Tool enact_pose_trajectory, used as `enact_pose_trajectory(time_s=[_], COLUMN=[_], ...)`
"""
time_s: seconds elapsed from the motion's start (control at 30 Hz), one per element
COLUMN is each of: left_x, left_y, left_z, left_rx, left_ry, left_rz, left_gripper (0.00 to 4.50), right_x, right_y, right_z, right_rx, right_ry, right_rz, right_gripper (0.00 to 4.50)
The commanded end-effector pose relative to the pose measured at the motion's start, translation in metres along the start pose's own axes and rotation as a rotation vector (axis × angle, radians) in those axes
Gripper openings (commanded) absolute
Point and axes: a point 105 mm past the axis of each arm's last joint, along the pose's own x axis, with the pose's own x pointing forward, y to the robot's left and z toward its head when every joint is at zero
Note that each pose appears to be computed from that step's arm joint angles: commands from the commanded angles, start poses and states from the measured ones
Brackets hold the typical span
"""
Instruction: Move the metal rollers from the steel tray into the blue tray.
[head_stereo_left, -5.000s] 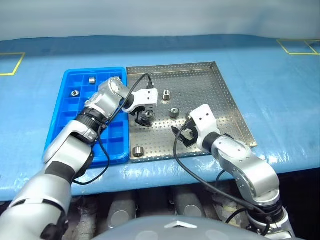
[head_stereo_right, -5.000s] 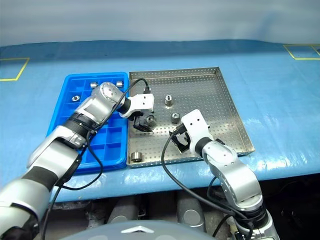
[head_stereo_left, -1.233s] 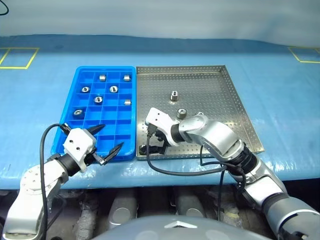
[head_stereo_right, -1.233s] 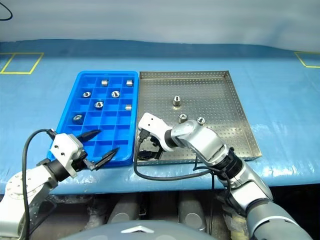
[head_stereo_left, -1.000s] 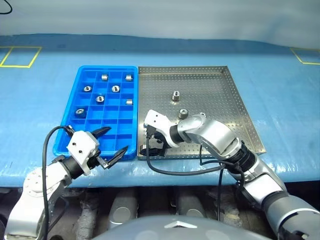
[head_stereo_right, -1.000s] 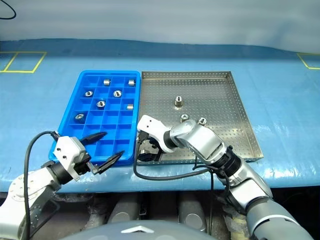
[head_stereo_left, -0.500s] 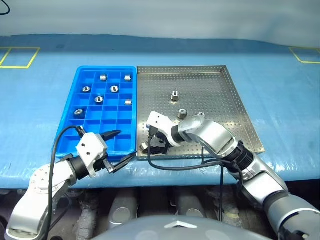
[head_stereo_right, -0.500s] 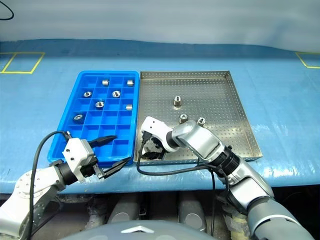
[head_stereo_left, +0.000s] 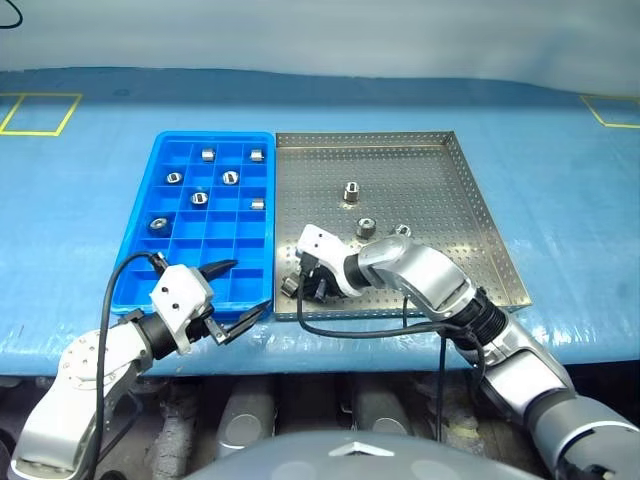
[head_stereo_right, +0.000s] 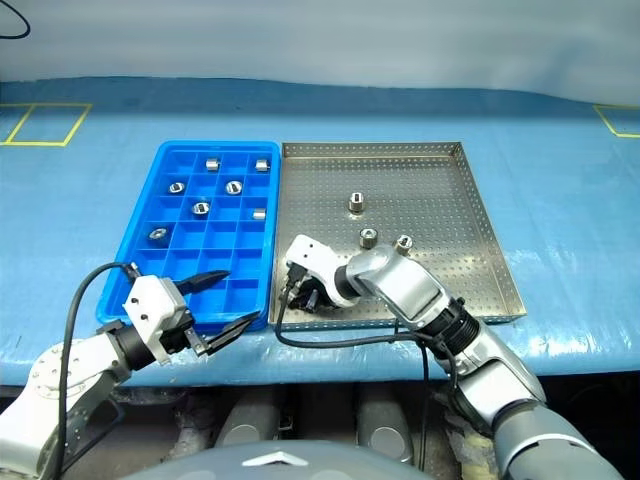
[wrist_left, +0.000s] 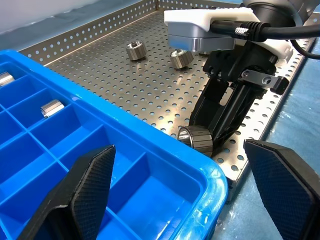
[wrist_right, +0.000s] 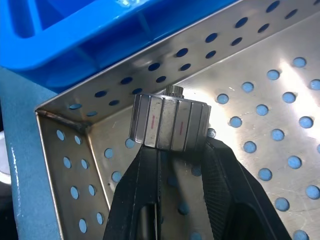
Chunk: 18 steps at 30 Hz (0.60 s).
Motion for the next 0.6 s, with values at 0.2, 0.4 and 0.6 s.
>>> enact_pose_trajectory(time_s=[0.2,0.4,0.6], left_x=[-0.005,-0.010,-0.019], left_y=[0.000,0.001,0.006], left_z=[0.015,0.016,0.013], left_rx=[0.029,0.023,-0.001], left_ry=[-0.057,-0.064,-0.072], left_rz=[0.038,0.085,0.192], left_gripper=[4.50,4.50,4.50], right_x=[-0.039,-0.049,-0.029], right_y=[-0.060,-0.073,-0.055], right_z=[0.046,0.088,0.126], right_rx=[-0.081,-0.169,-0.155], right_ry=[-0.130,-0.249,-0.422], right_rz=[-0.434,-0.610,-0.560], right_gripper=[0.77,0.77,0.77])
